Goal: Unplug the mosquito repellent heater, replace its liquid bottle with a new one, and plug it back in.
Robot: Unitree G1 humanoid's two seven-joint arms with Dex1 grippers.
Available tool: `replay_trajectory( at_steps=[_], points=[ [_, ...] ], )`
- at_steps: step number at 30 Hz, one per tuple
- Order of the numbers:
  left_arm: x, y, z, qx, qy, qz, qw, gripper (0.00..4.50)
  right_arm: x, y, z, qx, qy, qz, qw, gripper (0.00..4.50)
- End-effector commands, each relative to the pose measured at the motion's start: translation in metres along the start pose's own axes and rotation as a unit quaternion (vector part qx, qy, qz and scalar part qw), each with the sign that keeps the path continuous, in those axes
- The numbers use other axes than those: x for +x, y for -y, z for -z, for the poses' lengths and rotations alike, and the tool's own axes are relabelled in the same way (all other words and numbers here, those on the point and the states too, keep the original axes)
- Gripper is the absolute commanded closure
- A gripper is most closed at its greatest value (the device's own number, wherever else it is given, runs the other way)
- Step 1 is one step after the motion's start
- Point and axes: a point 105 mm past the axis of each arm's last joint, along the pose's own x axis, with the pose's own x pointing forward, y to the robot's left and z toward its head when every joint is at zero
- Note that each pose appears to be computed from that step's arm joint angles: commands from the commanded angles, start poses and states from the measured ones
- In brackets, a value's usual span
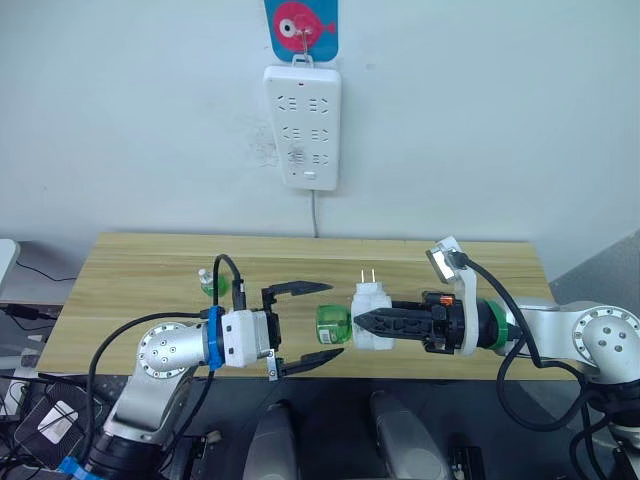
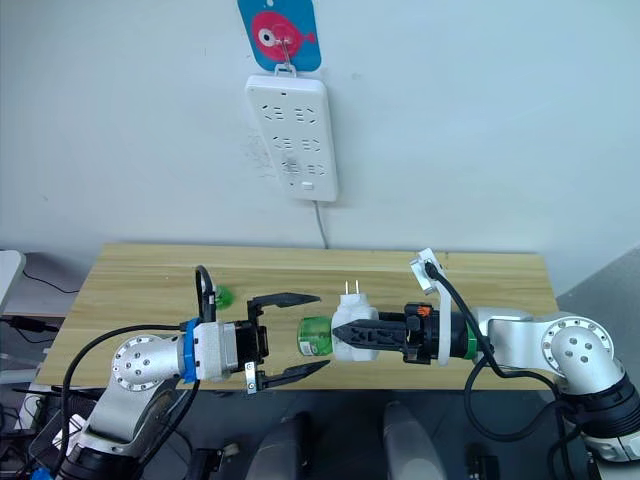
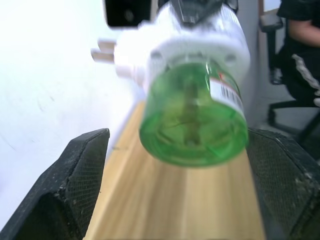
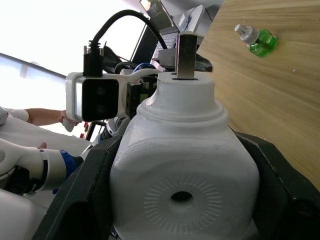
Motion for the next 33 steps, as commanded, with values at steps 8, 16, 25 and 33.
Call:
replay_trajectory(
  at_steps=[8,16,25,33],
  points=[
    [0.006,0.001,-0.02,0.034,0.037,0.029,0.998,1.54,0.0,-0.011,-0.005,-0.016,0.006,-0.021,1.0,1.46],
    [0.003,-0.004,-0.012,-0.108,-0.038,0.11,0.987,2.22,0.002,-0.011,-0.005,-0.019,0.005,-0.024,1.0,1.46],
    [-0.01,-0.046,-0.034,-0.49,-0.087,0.134,0.857,2.22,0.001,-0.01,-0.002,-0.027,-0.003,-0.024,0.999,1.46],
    [-0.01,-0.036,-0.03,-0.498,-0.099,0.132,0.851,2.22,0.001,-0.011,-0.002,-0.026,0.0,-0.024,0.999,1.47]
  ],
)
